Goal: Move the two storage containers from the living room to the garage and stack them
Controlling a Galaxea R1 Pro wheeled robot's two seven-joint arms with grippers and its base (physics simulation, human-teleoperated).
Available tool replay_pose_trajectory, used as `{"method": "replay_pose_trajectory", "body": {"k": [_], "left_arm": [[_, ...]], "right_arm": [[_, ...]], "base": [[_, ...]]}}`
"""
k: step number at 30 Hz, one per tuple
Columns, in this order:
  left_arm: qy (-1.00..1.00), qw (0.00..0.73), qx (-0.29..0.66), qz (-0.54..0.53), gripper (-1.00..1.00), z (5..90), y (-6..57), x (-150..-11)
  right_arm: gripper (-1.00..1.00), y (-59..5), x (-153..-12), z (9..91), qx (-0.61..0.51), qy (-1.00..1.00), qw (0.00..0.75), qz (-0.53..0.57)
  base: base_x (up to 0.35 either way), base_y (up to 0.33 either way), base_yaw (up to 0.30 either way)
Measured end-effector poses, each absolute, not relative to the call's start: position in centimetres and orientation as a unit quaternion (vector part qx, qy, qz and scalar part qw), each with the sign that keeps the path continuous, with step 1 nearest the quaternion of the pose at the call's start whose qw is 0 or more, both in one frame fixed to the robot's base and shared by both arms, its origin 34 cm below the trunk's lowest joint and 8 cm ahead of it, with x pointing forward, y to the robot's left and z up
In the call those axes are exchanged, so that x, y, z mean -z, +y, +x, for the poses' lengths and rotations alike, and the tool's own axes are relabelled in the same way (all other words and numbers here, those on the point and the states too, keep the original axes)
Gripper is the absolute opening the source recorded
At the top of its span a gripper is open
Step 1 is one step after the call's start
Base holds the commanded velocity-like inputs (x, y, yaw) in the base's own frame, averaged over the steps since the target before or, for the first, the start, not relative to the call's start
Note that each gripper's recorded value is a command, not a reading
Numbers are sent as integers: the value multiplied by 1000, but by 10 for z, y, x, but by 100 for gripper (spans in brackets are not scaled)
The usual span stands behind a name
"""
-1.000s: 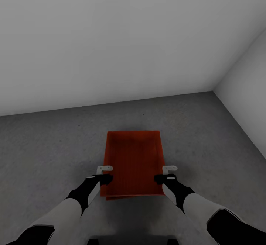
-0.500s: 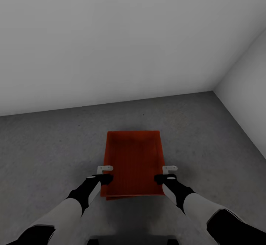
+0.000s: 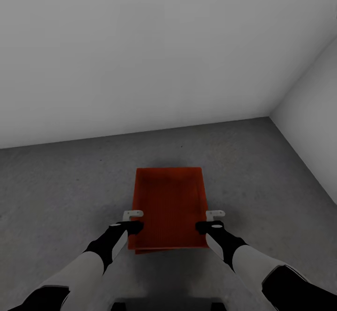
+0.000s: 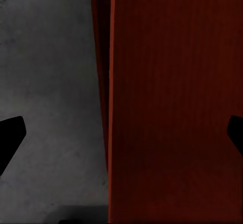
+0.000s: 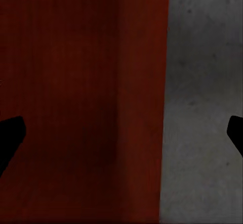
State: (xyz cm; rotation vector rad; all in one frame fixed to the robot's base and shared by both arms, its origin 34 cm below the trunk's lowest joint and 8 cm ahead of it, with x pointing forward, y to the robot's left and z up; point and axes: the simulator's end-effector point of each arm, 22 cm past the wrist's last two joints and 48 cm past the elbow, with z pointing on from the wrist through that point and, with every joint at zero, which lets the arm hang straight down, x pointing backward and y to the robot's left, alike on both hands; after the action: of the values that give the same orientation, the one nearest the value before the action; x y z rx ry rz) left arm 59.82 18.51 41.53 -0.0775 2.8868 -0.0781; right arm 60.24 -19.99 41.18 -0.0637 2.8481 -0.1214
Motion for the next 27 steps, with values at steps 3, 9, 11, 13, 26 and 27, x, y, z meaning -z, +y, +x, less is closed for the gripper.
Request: {"method": "replay_pose_trajectory", "body": {"k": [3, 9, 11, 13, 26, 27], "left_arm": [[991, 126, 27, -27, 100, 598, 185, -420], [991, 124, 27, -28, 100, 598, 185, -430], [992, 124, 27, -28, 100, 598, 185, -433], [992, 124, 27, -28, 100, 598, 185, -436], [992, 124, 27, -27, 100, 597, 185, -456], [992, 124, 27, -28, 100, 597, 185, -458]], "right_arm": [[100, -199, -417, 603, 42, 988, 145, -22], [100, -200, -427, 603, 43, 988, 145, -22], [100, -200, -430, 603, 43, 988, 144, -22], [100, -200, -433, 603, 44, 988, 144, -22], [100, -203, -453, 603, 46, 988, 145, -20], [100, -203, -455, 603, 47, 988, 145, -20]], "base": [[0, 0, 0], [0, 0, 0], [0, 0, 0], [0, 0, 0], [0, 0, 0], [0, 0, 0]]}}
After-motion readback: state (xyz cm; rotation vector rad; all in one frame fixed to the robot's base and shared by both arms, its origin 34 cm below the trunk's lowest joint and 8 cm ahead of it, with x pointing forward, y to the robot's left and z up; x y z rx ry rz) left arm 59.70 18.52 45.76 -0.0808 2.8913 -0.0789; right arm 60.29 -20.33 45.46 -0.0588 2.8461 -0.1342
